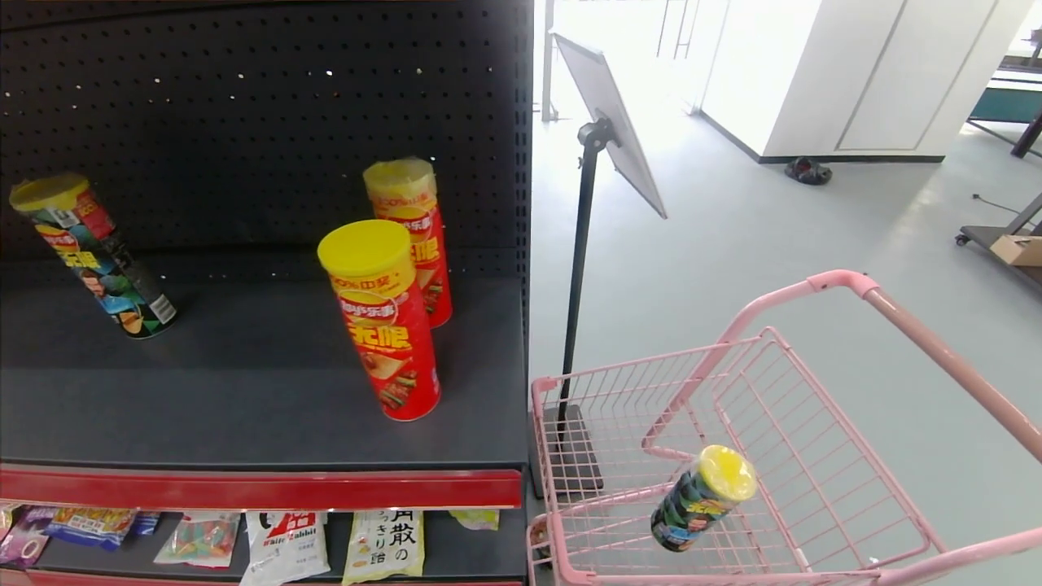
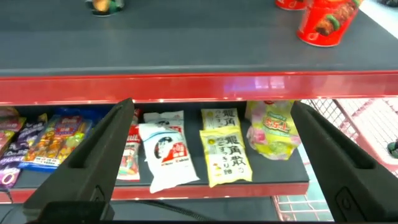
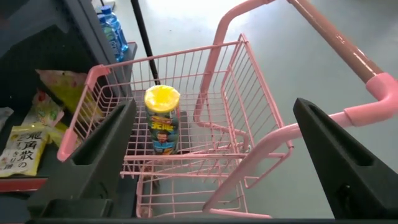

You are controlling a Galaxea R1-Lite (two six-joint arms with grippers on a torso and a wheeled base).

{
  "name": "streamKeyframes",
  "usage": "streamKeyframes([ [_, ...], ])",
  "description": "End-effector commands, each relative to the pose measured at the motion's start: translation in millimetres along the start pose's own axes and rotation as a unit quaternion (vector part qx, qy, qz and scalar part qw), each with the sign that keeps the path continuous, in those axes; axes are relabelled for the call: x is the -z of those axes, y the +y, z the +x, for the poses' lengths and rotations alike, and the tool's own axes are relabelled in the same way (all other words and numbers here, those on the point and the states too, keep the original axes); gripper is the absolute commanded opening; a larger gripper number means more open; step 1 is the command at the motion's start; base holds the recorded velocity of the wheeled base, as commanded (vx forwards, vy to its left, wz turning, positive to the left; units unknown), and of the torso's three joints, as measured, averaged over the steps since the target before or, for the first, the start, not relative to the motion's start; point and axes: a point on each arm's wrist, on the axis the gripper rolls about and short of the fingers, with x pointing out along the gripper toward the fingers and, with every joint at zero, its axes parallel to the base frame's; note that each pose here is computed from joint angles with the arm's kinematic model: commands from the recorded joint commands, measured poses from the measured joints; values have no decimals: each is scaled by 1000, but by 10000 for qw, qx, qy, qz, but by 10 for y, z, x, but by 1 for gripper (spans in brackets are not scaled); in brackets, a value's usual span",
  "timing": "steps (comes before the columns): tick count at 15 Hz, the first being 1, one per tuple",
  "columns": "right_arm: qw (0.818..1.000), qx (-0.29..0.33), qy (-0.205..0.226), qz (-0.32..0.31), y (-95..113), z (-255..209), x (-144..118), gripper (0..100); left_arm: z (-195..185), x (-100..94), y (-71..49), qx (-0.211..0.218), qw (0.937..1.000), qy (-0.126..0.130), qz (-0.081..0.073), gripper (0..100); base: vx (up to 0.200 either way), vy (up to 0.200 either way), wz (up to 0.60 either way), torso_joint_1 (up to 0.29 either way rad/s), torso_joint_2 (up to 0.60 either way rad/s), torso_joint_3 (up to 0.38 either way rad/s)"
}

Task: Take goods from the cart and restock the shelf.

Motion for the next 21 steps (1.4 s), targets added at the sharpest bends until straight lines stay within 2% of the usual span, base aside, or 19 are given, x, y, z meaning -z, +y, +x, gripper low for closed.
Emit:
streamKeyframes([
  [1,10000,4,7,0,0,1,0,100,1,1,0,1,10000,7,2,100,0,-200,0,17,7,2],
  [15,10000,-3,0,0,0,1,-1,100,1,1,0,1,10000,7,2,100,0,0,0,-3,5,6],
  [21,10000,-3,7,0,0,1,0,100,1,1,0,1,10000,7,2,100,0,0,0,-139,334,186],
])
